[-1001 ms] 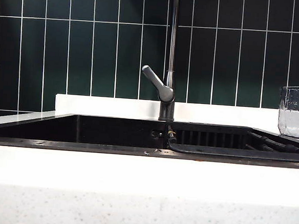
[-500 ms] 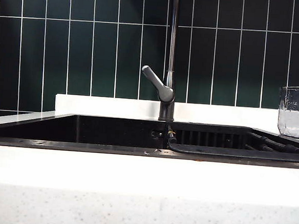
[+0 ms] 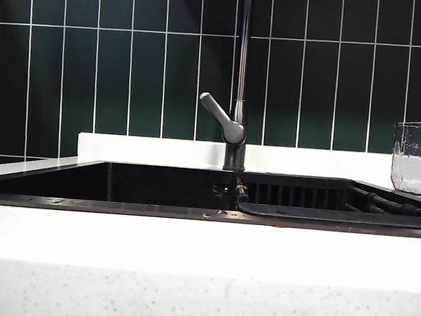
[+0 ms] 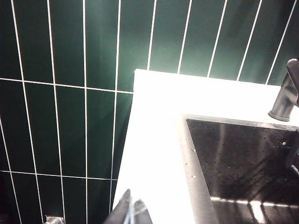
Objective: Pick up the mug next to the sink, go to the faucet to get some water, pour the water into the sink, and finally put the mug back to its place.
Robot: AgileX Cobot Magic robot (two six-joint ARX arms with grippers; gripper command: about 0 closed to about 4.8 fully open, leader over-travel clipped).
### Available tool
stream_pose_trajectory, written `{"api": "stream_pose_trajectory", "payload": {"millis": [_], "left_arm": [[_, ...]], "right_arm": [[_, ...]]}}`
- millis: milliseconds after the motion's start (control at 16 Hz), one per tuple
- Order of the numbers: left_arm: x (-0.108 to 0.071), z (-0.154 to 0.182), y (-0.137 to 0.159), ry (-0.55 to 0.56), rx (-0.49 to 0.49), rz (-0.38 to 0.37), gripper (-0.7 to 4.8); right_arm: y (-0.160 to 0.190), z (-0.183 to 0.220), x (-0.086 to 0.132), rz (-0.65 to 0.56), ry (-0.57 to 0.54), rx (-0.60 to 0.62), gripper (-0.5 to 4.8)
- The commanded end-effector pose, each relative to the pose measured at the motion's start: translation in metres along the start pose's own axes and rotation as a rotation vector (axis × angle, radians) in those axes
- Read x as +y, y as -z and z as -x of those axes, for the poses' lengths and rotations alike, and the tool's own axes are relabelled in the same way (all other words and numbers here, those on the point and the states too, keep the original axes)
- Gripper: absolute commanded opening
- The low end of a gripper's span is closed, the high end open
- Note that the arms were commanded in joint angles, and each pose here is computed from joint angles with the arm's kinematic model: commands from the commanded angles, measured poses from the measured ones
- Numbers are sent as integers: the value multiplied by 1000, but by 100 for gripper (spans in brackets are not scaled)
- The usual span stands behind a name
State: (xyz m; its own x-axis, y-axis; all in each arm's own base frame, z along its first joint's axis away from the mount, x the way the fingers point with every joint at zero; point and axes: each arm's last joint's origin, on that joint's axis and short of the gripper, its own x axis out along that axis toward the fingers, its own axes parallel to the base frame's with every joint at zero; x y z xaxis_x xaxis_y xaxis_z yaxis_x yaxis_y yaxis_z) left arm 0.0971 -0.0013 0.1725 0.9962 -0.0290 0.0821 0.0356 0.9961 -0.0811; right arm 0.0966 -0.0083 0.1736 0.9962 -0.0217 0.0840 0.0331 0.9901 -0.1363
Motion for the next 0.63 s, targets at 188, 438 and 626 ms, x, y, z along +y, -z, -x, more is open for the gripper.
{"api": "stream_pose_trajectory", "payload": {"millis": [188,438,626], "left_arm": [[0,0,-2,2,-15,2,-5],[0,0,-2,2,-14,2,-5],[0,0,-2,2,-14,2,-5]], "right_arm": [[-3,0,5,-1,-59,-31,-5],[-3,0,5,-1,-59,-29,-5],[-3,0,5,-1,-59,-29,-5]]}}
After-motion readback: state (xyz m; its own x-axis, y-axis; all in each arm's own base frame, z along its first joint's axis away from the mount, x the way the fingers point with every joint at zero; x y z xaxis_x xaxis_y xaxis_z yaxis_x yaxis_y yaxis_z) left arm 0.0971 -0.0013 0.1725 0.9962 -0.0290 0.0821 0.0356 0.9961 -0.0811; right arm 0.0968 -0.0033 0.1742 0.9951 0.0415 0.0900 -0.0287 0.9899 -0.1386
